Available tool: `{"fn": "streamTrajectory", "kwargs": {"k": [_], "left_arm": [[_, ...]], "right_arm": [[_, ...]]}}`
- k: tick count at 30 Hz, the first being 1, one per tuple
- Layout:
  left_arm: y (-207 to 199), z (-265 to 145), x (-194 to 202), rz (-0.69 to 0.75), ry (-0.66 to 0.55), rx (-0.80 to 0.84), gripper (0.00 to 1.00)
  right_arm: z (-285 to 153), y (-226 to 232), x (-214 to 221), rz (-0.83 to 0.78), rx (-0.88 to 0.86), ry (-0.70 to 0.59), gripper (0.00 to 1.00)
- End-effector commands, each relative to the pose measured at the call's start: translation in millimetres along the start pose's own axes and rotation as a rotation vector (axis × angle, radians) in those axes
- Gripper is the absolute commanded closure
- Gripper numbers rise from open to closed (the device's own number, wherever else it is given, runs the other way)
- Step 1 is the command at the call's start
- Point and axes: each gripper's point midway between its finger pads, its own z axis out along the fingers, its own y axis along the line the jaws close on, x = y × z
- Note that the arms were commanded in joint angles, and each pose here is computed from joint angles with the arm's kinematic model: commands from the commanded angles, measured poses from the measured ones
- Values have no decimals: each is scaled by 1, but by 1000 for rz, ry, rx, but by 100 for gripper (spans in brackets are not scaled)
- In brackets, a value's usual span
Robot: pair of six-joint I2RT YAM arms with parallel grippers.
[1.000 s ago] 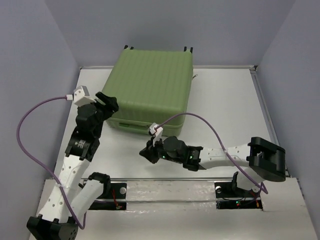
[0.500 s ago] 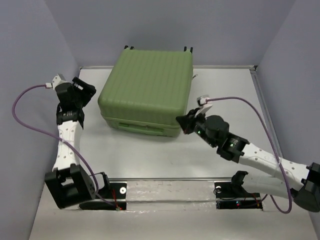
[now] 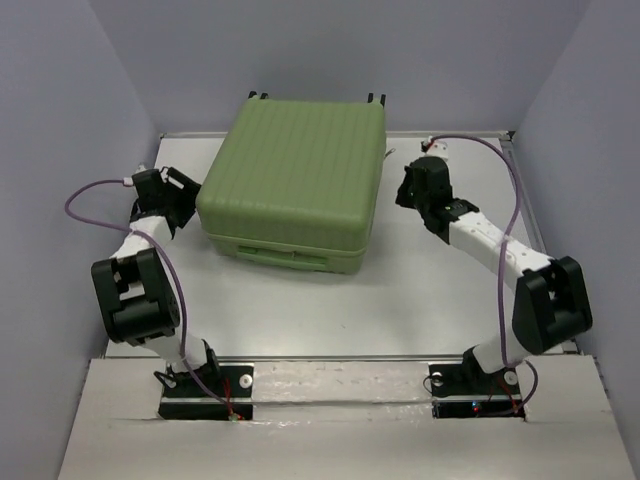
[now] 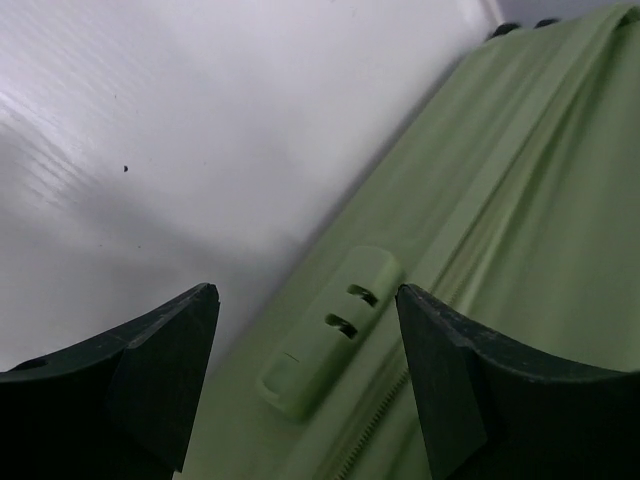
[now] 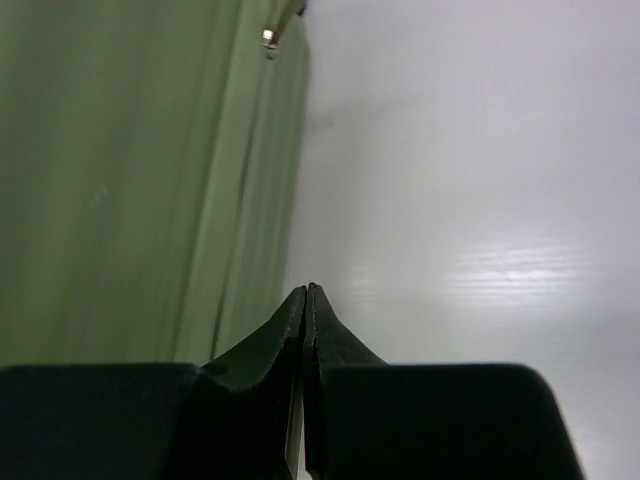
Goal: Pack the luggage
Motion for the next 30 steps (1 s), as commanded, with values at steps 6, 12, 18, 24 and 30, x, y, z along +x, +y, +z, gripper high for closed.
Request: {"fn": "streamTrajectory", "kwargs": {"k": [6, 12, 18, 24, 30], "left_arm": [[-54, -5, 87, 97, 164, 153, 16], [-58, -52, 138, 134, 170, 219, 17], [-29, -96, 193, 170, 212, 244, 17], [-33, -146, 249, 168, 274, 351, 17], [-54, -180, 243, 250, 211, 358, 16]], "right_arm": [[58, 87, -9, -10, -298, 120, 93], [67, 124, 10, -67, -512, 225, 93], [52, 161, 16, -135, -776, 281, 93], [28, 198, 13, -186, -1088, 347, 92], [32, 184, -11, -192, -1064, 301, 69]]}}
